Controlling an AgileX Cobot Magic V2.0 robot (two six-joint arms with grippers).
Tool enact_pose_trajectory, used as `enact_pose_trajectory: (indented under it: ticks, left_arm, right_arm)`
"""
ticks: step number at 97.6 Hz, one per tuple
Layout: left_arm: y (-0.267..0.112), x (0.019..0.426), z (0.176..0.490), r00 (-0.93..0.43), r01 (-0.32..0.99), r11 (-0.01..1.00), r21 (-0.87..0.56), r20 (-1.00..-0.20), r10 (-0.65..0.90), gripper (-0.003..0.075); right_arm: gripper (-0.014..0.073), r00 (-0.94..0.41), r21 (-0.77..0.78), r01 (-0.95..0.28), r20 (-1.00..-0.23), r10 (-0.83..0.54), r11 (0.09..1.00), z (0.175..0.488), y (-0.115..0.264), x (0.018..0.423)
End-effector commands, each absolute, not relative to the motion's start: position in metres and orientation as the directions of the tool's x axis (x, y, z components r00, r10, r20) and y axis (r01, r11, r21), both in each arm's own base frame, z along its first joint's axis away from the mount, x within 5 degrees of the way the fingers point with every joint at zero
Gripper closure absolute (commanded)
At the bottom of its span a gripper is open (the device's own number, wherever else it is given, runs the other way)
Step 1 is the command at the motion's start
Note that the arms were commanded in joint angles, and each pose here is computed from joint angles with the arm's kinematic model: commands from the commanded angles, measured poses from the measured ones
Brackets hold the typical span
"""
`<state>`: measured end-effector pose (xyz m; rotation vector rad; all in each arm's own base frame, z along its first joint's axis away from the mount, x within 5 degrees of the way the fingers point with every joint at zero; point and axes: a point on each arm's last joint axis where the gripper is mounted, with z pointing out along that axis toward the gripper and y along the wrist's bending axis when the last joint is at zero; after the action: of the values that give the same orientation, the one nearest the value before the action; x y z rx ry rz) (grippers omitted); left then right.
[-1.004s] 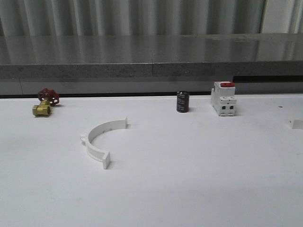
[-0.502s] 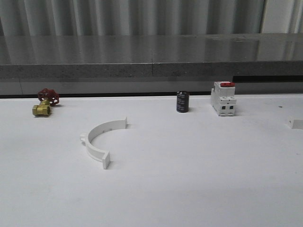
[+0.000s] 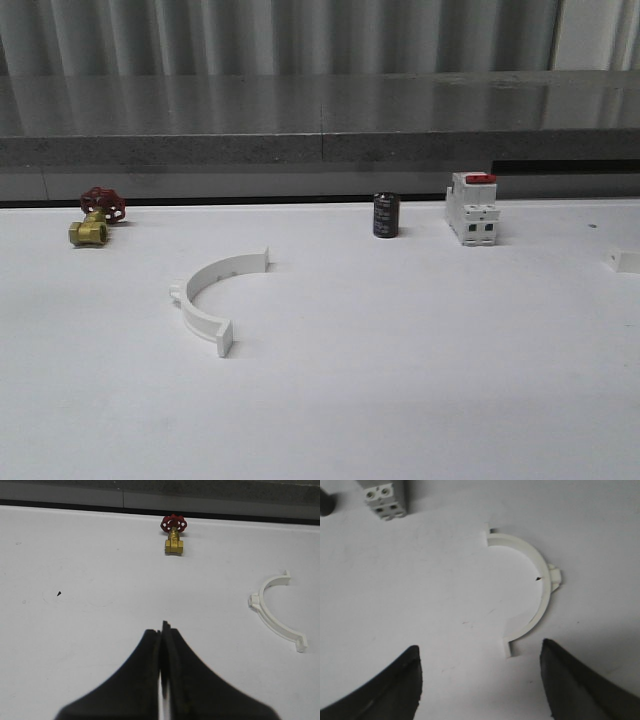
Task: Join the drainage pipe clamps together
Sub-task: 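Lower the right gripper onto the other white half-ring and grasp it, then carry the half-ring with the right gripper toward the placed half-ring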
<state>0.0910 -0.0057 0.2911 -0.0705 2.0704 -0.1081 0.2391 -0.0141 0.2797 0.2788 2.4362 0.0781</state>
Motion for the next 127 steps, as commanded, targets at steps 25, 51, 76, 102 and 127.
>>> enact_pose_trajectory:
  ticks: [25,51,76,102,127]
  left_arm:
    - [-0.007,0.094,0.305,-0.400,0.009,0.993,-0.121,-0.910,-0.108,0.0741]
    - [-0.007,0.094,0.305,-0.400,0.009,0.993,-0.121,-0.910,-0.108,0.0741]
    - [-0.007,0.094,0.305,-0.400,0.009,0.993,-0.121,-0.910,-0.108,0.0741]
    - [-0.007,0.094,0.305,-0.400,0.009,0.993,-0.121,-0.910,-0.108,0.0741]
    - [-0.007,0.094,0.305,-0.400,0.009,0.993,-0.121,-0.910,-0.108,0.0741]
  right_arm:
    - [0.0085,-0.800,0.042,0.205,-0.569,0.192,0.978,0.268,-0.061,0.314]
    - [0.0085,-0.868,0.012,0.163,-0.474,0.149,0.986,0.216,-0.071,0.351]
    - [0.0085,-0.892,0.011,0.162,-0.426,0.151,0.987,0.186,-0.074,0.363]
    - [0.0102,-0.906,0.011,0.158,-0.397,0.149,0.987,0.172,-0.074,0.365]
    - [0.0421,-0.907,0.011,0.158,-0.393,0.149,0.987,0.171,-0.074,0.365]
